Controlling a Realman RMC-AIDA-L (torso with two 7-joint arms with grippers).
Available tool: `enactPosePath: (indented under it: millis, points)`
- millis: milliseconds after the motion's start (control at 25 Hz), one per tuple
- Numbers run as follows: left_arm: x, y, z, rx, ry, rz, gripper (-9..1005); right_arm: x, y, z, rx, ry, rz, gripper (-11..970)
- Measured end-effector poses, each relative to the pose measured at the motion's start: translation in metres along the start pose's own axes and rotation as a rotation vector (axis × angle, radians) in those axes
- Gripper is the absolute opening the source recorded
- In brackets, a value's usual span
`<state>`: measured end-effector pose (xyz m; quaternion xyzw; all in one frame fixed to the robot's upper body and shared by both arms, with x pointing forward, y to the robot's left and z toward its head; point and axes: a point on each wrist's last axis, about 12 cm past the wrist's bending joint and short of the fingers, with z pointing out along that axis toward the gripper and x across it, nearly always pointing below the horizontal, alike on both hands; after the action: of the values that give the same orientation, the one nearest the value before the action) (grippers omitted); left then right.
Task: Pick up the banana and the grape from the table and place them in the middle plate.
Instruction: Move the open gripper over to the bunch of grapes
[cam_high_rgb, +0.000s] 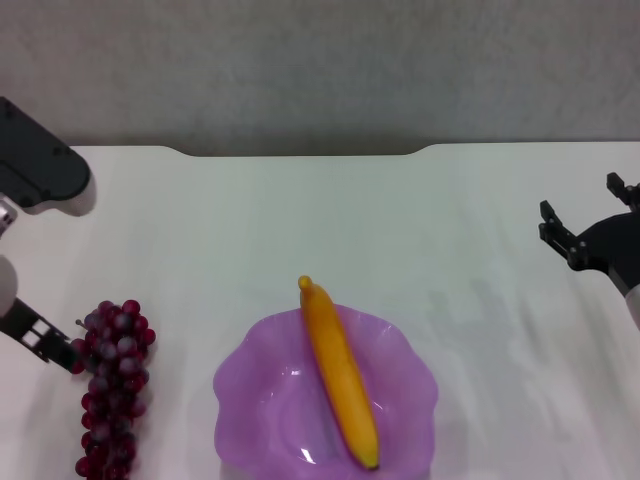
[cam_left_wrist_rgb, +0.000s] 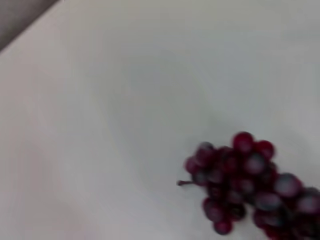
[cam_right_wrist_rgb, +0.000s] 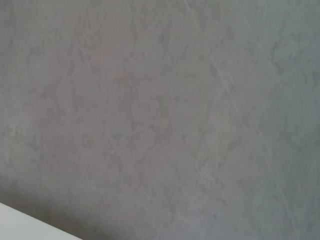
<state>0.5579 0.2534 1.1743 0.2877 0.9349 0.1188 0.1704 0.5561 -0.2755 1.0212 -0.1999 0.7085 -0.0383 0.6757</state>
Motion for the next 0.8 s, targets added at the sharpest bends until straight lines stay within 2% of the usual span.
enactPosePath:
  millis: [200, 320, 560, 680, 800]
  points:
    - [-0.008, -0.01, -0.012, 0.162, -0.007, 0.039, 879, 0.003, -0.001, 0.0, -0.002, 0.019, -0.003, 892]
    - [-0.012, -0.011, -0.018, 0.232, -0.028, 0.035, 879, 0.002, 0.0, 0.001, -0.005, 0.024, -0.006, 892]
    - [-0.016, -0.004, -0.021, 0.31, -0.084, -0.084, 877, 0.001, 0.001, 0.002, -0.01, 0.02, -0.014, 892]
    - [-0.019, -0.002, -0.013, 0.313, -0.099, -0.134, 875, 0.001, 0.002, 0.002, -0.01, 0.021, -0.017, 892]
    - [-0.016, 0.0, 0.005, 0.312, -0.056, -0.171, 874, 0.002, 0.001, 0.002, -0.01, 0.021, -0.018, 892]
